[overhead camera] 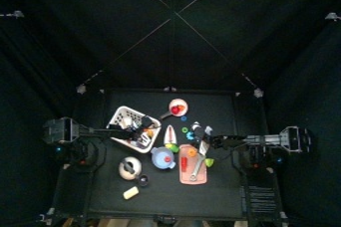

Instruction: Grab banana

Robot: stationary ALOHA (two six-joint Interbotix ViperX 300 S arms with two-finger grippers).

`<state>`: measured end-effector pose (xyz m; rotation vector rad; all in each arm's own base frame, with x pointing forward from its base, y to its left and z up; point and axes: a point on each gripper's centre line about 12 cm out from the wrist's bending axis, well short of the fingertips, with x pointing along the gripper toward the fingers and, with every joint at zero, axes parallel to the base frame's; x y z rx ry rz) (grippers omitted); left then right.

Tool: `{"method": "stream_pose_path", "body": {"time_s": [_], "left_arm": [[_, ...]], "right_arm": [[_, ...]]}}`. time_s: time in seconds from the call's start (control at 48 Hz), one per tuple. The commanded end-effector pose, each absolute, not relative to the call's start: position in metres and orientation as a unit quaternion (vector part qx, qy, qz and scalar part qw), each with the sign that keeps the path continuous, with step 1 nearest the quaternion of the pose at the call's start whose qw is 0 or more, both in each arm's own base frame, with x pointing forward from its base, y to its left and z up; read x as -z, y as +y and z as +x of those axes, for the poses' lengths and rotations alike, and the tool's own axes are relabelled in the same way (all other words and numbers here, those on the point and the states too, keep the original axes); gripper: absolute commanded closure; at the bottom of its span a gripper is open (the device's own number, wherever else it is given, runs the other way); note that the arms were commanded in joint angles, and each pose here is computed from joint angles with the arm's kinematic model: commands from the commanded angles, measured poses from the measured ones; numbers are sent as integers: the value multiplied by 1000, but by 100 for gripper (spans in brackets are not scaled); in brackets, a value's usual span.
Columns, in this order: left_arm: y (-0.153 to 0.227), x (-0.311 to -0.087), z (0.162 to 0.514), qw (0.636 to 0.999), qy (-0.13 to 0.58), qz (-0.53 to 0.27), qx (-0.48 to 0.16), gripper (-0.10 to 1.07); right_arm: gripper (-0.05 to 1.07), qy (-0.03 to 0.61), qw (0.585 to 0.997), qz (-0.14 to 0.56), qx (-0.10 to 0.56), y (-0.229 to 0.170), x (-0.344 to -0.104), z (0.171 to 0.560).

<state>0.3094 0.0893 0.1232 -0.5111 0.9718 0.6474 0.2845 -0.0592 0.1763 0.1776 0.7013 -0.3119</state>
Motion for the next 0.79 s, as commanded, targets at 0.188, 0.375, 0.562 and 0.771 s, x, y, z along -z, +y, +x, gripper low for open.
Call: {"method": "stream_pose_path", "body": {"time_s": [0.188,0.375,0.562,0.771], "left_arm": [[91,-124,316,805,450,-241,-302,1],[92,-116,316,798,460,-240,-305,1],[92,-114,316,795,465,-241,-307,1],[92,-112,315,792,469,-238,-309,2]], "right_arm": [[18,330,928,87,150,-60,-183,287],[18,330,928,87,150,-60,-183,287],[18,331,928,87,150,-60,-183,287],[18,334,927,85,150,-60,-181,287]]}}
